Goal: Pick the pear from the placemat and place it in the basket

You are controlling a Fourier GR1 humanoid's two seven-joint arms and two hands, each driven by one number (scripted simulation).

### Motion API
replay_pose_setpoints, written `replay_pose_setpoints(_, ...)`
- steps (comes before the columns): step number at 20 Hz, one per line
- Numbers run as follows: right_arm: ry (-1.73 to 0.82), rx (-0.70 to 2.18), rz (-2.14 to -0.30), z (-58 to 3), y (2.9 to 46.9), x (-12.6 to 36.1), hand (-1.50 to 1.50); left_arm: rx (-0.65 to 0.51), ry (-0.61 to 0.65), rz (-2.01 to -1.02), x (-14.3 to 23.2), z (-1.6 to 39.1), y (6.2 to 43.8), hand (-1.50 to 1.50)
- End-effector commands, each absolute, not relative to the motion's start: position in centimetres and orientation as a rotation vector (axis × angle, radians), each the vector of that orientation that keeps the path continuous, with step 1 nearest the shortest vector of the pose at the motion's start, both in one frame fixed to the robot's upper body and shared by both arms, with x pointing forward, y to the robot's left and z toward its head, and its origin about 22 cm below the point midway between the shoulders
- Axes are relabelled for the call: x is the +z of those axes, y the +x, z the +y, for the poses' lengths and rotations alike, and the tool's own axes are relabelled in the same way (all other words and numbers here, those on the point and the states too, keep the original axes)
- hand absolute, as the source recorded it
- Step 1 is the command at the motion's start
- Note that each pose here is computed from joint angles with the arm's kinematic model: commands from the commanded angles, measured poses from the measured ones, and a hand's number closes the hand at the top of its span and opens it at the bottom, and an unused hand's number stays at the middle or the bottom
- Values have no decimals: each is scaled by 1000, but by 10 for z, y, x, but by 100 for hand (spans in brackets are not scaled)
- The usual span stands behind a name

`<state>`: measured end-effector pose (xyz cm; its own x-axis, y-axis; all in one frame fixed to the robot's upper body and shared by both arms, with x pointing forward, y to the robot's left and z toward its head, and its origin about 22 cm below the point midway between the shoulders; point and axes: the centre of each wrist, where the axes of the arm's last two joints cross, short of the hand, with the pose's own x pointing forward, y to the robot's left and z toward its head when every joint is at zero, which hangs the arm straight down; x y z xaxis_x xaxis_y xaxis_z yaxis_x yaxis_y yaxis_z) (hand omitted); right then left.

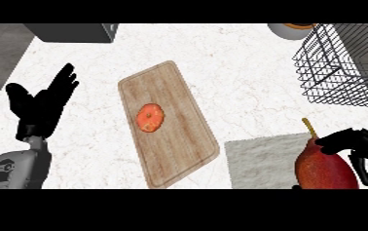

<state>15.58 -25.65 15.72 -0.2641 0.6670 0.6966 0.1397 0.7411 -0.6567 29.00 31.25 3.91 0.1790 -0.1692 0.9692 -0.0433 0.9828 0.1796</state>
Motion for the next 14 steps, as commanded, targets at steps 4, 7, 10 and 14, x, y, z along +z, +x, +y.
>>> replay_pose_setpoints(4,-859,446,-1804,-284,198,234,150,-74,201,-1375,33,324,291,0)
replay_pose_setpoints(7,-890,437,-1752,-298,239,233,150,-102,192,-1386,32,320,297,0)
replay_pose_setpoints(10,-905,411,-1744,-332,256,252,150,-72,171,-1392,36,302,296,0)
replay_pose_setpoints(14,-878,436,-1749,-367,267,236,150,-80,196,-1383,34,323,294,0)
